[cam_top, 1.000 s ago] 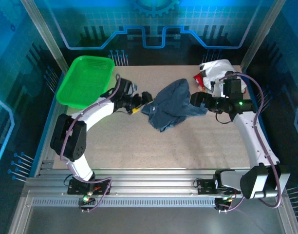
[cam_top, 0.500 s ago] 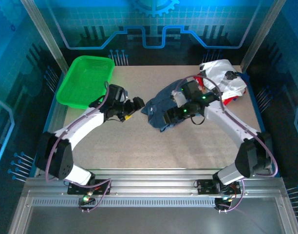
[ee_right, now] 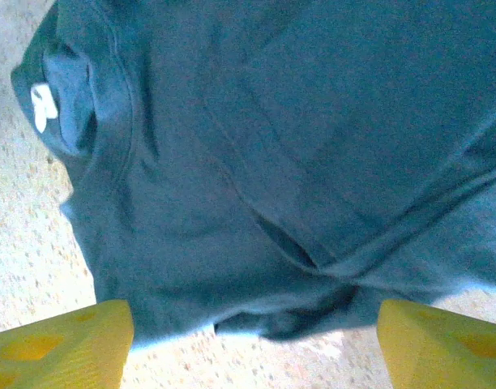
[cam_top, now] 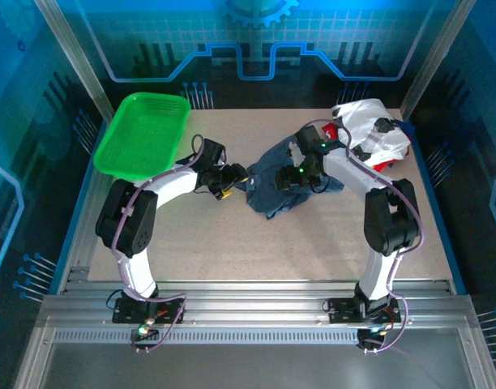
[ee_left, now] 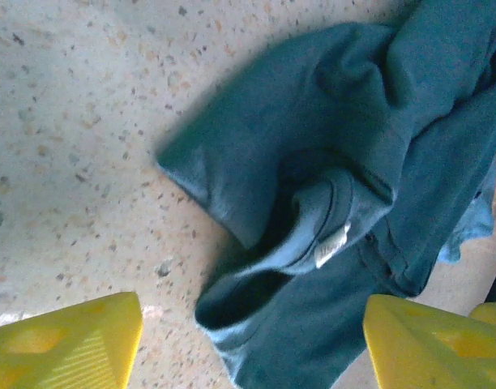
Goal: Fold and stack the t-shirts
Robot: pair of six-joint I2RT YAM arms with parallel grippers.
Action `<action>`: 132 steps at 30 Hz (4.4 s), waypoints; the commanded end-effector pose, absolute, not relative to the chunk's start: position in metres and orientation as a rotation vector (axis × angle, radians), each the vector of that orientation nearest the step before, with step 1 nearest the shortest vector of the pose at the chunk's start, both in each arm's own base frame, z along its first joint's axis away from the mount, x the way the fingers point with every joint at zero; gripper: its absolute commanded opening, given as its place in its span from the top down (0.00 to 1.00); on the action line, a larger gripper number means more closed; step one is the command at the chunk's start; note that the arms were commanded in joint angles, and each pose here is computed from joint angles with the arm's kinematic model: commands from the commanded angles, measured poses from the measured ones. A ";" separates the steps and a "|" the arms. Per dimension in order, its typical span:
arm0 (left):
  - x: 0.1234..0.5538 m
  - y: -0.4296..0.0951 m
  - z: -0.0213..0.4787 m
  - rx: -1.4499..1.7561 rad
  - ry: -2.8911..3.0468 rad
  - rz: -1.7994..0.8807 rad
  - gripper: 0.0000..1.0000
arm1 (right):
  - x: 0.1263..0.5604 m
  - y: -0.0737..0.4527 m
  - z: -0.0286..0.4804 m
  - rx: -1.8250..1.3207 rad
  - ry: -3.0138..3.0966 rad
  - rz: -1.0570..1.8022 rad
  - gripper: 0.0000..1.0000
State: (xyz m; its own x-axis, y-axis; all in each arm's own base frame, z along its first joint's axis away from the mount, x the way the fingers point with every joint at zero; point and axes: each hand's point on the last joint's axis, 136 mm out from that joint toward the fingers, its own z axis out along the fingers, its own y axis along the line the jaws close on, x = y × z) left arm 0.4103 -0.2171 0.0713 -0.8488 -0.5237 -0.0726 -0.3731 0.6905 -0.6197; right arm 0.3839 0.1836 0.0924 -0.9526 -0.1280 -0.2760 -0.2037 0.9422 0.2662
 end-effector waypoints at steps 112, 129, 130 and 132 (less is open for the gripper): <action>0.266 -0.108 0.197 -0.764 2.635 -0.746 0.01 | 0.251 0.044 0.182 0.449 2.667 0.620 0.15; 0.150 -0.084 0.048 -1.147 3.038 -0.236 0.10 | 0.206 0.028 0.076 0.848 2.833 0.496 0.16; 0.150 -0.083 0.044 -1.161 3.026 -0.231 0.11 | 0.208 0.026 0.074 0.855 2.829 0.490 0.16; 0.153 -0.084 0.037 -1.186 3.001 -0.244 0.13 | 0.209 0.022 0.070 0.877 2.823 0.469 0.16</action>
